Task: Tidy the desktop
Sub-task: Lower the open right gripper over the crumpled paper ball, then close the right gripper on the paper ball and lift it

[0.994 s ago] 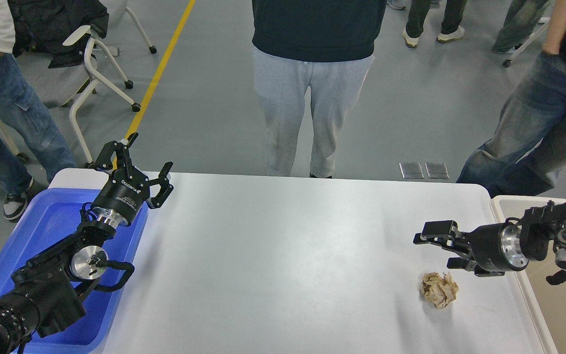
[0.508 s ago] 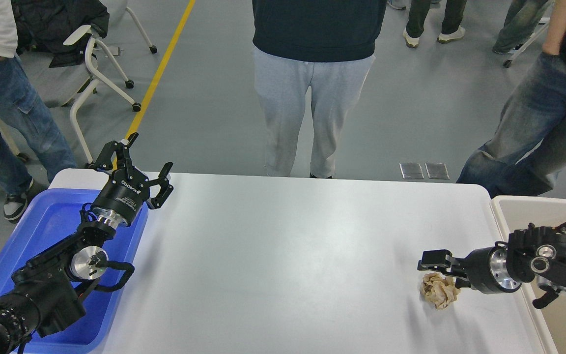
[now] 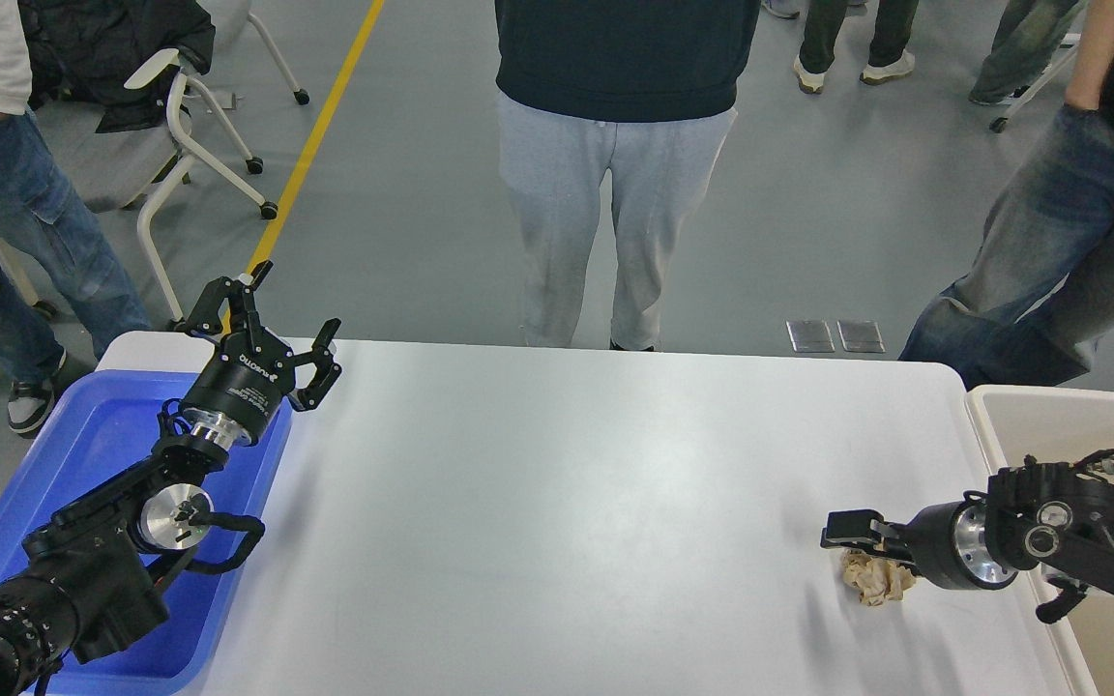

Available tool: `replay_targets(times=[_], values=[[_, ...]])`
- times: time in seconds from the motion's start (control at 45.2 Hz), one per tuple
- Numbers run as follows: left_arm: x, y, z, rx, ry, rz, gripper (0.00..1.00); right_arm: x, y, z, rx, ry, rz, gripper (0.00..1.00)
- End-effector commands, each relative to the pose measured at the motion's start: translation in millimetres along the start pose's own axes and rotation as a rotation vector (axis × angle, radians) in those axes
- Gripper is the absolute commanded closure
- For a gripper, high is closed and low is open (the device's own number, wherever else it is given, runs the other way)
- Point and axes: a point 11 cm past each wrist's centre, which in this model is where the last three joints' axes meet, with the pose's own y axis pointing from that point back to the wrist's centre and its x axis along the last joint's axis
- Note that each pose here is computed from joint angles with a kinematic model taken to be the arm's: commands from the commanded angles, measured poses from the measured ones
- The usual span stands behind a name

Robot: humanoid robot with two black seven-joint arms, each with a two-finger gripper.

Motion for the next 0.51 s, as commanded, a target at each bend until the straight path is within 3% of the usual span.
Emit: replay_targets(times=[0.0, 0.486], values=[[0.0, 0.0, 0.0, 0.0, 0.0, 0.0, 0.0, -3.2, -5.7, 1.2, -0.003, 0.006, -0.003, 0.0], [0.0, 0.0, 0.0, 0.0, 0.0, 0.0, 0.0, -11.0, -12.4, 4.9, 0.006, 0.013, -0.008, 0.01]])
